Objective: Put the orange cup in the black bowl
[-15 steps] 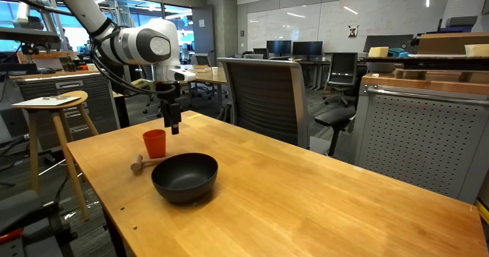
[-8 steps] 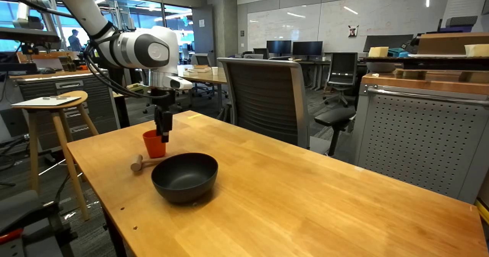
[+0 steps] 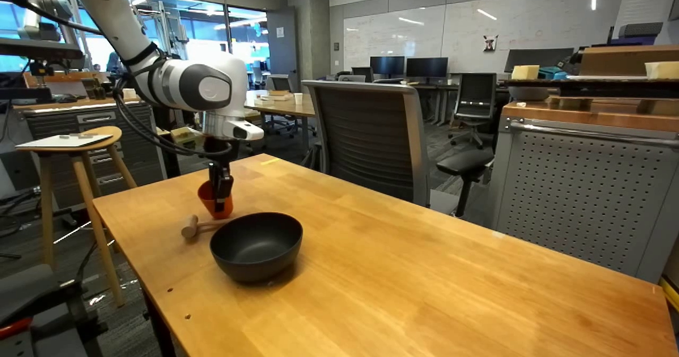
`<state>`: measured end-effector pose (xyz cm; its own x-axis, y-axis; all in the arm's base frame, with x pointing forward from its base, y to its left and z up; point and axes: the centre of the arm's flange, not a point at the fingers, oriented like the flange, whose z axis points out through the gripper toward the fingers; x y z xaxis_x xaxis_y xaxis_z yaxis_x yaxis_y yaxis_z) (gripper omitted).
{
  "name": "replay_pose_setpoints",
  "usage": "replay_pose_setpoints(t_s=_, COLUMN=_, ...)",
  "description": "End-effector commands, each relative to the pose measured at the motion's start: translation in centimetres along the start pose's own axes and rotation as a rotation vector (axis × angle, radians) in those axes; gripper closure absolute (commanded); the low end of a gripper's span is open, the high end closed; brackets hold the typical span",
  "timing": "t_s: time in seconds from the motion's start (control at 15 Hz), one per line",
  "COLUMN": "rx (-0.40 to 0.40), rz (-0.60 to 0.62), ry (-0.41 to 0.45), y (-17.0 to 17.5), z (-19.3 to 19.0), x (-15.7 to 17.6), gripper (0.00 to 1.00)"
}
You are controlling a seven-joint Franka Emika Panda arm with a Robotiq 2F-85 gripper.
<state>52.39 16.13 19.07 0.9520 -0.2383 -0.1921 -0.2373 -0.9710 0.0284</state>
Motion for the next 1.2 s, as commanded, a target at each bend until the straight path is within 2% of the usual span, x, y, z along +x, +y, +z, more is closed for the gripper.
replay_pose_setpoints(t_s=0.0, rx=0.110, rz=-0.056, ry=-0.055, y=0.1, z=-0.4, x=-1.7, gripper=0.97)
replay_pose_setpoints(t_s=0.13, rx=0.154, rz=-0.093, ry=-0.057, y=0.4, z=-2.0, x=-2.8, gripper=0.99)
replay_pose_setpoints(t_s=0.27, rx=0.132, rz=-0.099, ry=0.011, y=3.2, z=-5.2, x=-3.1, gripper=0.97)
replay_pose_setpoints(t_s=0.47, rx=0.008, rz=-0.022, ry=0.139, y=8.3, z=-9.4, x=-1.5, gripper=0.97)
replay_pose_setpoints(t_s=0.73, rx=-0.132, rz=0.119, ry=0.259, y=18.5, z=-14.3, x=-0.2, gripper=0.97)
replay_pose_setpoints(t_s=0.87, rx=-0.184, rz=0.211, ry=0.259, y=22.3, z=-14.2, x=0.2, gripper=0.97)
replay_pose_setpoints(t_s=0.93, rx=-0.180, rz=0.231, ry=0.221, y=23.5, z=-13.5, x=0.3, gripper=0.97)
replay_pose_setpoints(t_s=1.13, rx=-0.090, rz=0.244, ry=0.059, y=25.0, z=-10.5, x=-0.3, gripper=0.97)
